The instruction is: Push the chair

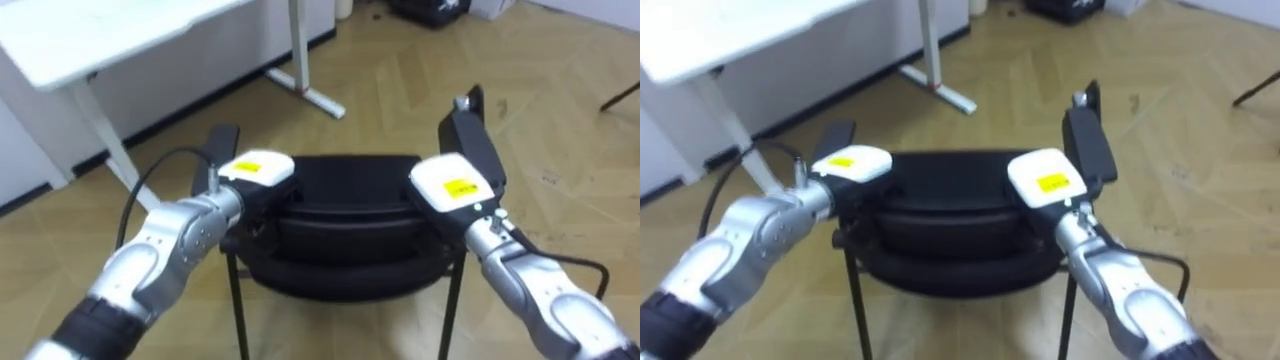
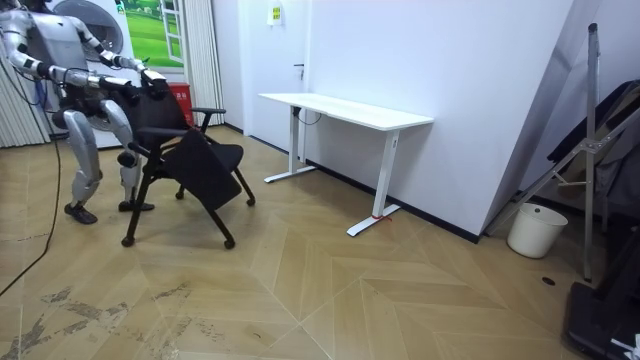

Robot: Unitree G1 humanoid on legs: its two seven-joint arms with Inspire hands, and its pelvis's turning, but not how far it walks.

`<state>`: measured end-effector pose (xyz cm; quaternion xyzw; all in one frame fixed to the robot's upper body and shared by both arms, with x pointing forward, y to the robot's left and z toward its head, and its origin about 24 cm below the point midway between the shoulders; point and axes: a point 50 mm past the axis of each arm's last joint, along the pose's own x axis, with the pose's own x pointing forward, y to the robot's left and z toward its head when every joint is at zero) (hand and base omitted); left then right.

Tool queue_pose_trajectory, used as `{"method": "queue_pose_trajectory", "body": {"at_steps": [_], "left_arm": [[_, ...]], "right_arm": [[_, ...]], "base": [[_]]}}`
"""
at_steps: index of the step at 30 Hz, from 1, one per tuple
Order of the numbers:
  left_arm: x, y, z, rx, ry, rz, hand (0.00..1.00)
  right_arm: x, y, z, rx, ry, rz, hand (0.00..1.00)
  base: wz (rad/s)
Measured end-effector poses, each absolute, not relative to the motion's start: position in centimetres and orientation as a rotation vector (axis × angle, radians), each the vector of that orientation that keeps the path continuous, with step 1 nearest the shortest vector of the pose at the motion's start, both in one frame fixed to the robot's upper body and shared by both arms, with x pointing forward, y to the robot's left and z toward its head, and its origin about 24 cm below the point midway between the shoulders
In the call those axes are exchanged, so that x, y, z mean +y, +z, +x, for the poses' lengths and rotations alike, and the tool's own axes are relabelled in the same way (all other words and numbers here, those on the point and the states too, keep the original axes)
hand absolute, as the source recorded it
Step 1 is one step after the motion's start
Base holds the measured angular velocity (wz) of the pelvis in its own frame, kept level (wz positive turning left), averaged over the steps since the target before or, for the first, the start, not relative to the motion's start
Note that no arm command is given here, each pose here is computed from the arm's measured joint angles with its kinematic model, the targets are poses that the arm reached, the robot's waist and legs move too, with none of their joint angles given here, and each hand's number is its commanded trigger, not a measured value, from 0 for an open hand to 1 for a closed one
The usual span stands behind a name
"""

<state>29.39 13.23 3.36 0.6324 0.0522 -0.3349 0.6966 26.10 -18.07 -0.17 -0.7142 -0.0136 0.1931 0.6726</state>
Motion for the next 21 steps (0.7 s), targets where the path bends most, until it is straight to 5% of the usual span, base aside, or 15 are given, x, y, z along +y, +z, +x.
{"method": "queue_pose_trajectory", "body": {"at_steps": [21], "left_arm": [[14.1, 5.1, 30.6, 0.065, -0.687, 1.439, 1.00]], "right_arm": [[-17.5, 0.8, 26.8, -0.080, 0.417, -1.576, 1.00]], "base": [[0.02]]}}
